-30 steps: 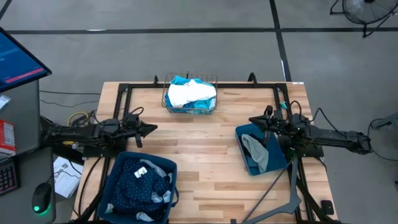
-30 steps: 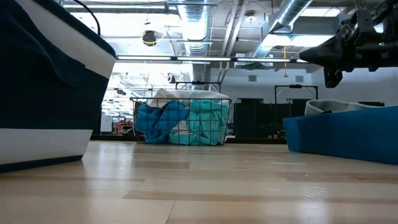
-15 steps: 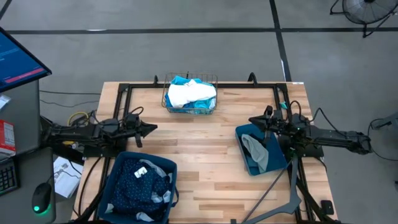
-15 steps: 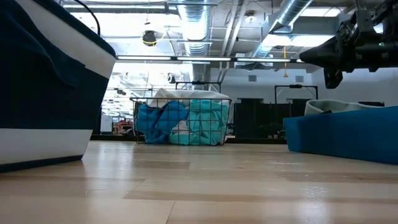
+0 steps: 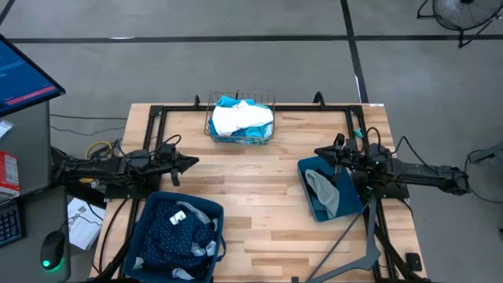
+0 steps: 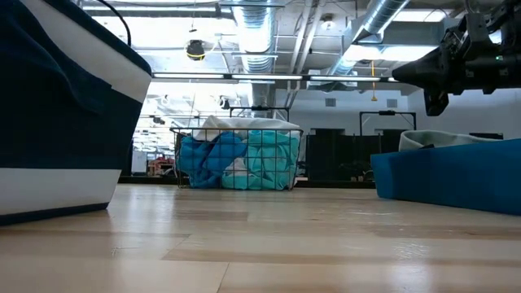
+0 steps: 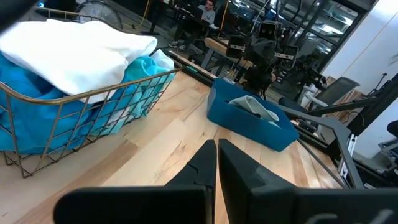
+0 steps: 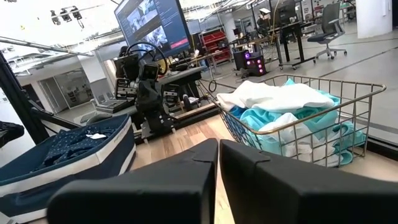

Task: Pick & Place Cloths
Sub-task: Return to Home Position

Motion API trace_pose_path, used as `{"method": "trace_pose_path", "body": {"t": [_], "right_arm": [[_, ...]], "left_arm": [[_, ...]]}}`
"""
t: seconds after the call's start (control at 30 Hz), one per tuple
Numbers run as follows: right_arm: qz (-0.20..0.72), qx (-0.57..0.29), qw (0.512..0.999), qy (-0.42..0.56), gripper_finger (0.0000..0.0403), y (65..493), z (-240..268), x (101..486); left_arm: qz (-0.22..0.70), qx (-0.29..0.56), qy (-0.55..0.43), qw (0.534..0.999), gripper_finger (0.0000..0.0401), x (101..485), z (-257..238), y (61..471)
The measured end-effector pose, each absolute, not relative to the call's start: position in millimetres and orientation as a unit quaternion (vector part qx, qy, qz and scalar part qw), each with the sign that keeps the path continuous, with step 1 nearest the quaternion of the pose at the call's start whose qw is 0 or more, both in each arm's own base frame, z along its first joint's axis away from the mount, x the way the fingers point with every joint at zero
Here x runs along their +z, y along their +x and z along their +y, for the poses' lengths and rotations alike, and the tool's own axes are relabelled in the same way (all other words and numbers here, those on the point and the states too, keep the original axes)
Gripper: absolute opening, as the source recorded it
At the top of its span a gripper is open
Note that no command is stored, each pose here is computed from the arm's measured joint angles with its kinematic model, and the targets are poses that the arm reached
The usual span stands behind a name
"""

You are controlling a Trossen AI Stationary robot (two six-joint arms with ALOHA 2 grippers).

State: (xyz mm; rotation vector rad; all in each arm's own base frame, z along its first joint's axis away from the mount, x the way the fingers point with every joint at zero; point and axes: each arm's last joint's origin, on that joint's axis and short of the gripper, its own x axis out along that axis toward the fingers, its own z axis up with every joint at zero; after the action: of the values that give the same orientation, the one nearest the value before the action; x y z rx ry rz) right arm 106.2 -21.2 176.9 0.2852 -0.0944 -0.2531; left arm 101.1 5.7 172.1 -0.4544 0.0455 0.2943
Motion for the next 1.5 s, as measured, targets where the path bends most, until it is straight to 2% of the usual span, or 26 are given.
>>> {"method": "trace_pose_path", "body": {"t": [1.5], "right_arm": [[-0.047,-0.125,0.981,0.142,0.0015,106.2,-21.2,177.0]], "left_arm": [[0.015,0.144,-0.226,0.963,0.0002,173.7,5.7,101.2]]}}
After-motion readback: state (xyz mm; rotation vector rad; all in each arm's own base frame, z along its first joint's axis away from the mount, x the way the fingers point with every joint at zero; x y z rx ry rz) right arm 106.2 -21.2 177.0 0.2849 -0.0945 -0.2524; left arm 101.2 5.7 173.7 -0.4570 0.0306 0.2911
